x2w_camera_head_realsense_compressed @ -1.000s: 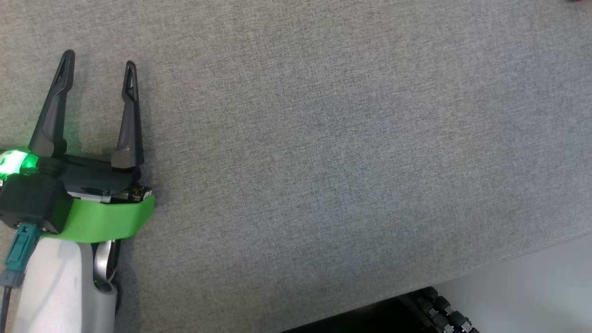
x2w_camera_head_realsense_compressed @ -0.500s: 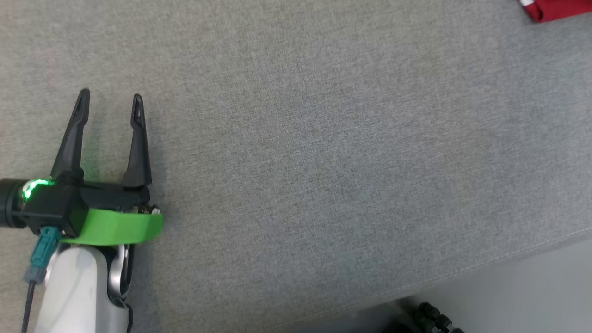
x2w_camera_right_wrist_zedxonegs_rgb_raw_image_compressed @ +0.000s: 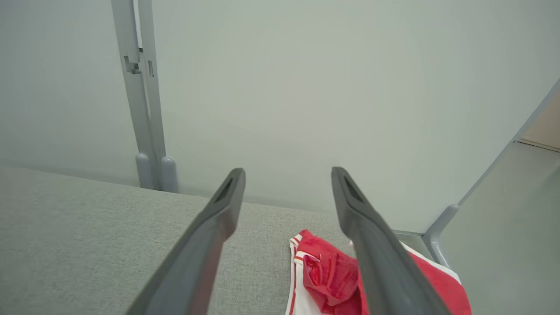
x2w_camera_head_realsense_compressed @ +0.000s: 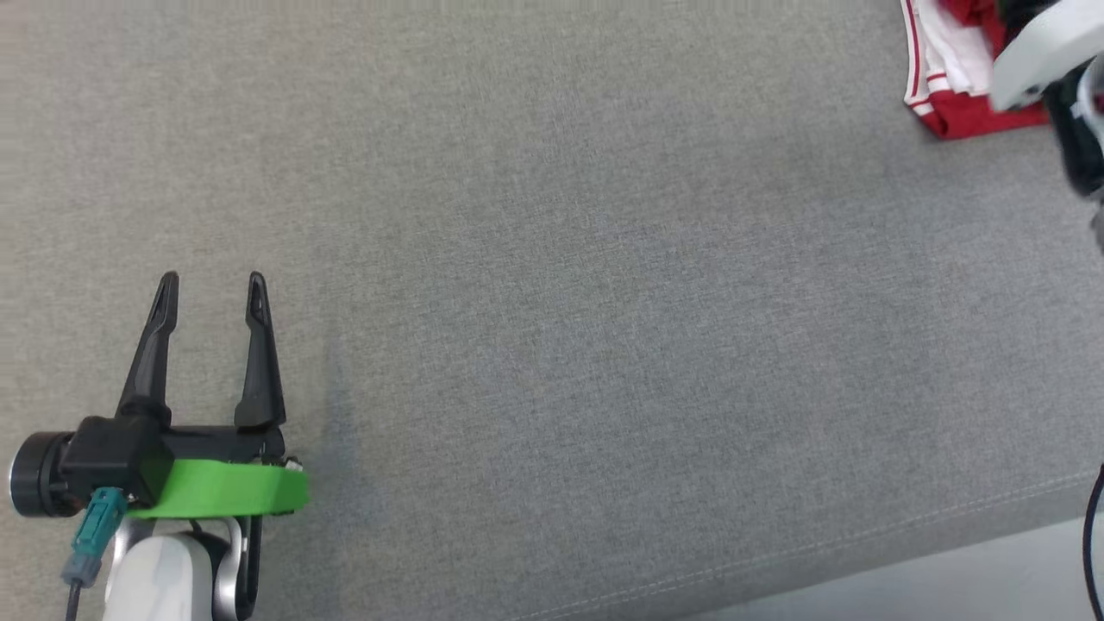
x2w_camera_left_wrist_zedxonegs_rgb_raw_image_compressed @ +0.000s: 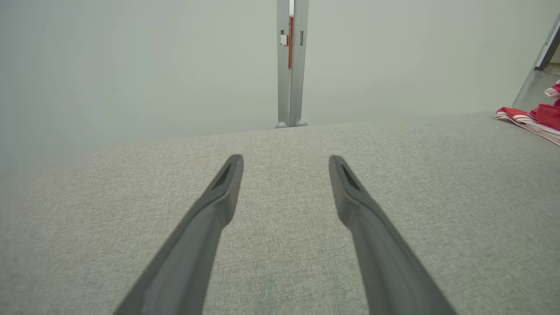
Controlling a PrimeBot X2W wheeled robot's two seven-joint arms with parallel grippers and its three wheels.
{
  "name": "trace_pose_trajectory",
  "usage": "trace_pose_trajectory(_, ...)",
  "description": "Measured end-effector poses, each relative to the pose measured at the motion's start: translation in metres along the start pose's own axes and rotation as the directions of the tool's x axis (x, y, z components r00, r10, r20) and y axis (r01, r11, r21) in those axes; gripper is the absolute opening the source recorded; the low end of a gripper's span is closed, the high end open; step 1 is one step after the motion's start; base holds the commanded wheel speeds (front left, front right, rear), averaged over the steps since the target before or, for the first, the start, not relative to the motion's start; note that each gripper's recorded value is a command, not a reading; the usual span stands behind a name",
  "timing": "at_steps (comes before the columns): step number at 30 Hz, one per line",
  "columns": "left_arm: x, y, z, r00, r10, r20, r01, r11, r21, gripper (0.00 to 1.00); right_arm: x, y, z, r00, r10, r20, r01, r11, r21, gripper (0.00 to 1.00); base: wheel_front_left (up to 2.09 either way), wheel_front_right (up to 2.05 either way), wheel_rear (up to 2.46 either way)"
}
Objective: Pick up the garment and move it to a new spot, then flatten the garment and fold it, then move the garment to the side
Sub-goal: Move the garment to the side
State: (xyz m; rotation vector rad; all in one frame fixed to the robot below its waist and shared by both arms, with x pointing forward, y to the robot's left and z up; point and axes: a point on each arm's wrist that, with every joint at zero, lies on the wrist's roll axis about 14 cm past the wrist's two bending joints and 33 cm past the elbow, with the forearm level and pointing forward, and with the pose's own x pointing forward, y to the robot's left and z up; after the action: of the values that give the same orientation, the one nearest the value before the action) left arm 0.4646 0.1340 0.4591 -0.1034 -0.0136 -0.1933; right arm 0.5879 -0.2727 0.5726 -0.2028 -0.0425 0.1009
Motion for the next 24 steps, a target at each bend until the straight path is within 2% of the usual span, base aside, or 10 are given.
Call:
trace_pose_trajectory(8,-0.034,0.016,0.027,0.997,0.071,0.036,-0.072,0.997,0.011,1.00,-0.034,0.069,0.005,0.991,0.126,0.039,-0.129,0.987,0.099,1.00,0.00,0.00,0.00)
trace_pose_trajectory(14,-0.054,0.024,0.042,0.991,0.114,0.063,-0.115,0.993,0.008,1.00,-0.061,0.105,0.016,0.979,0.179,0.096,-0.192,0.969,0.155,1.00,0.00,0.00,0.00)
trace_pose_trajectory(24,-0.080,0.034,0.055,0.983,0.161,0.091,-0.162,0.987,0.001,1.00,-0.110,0.147,0.015,0.969,0.199,0.148,-0.231,0.941,0.248,1.00,0.00,0.00,0.00)
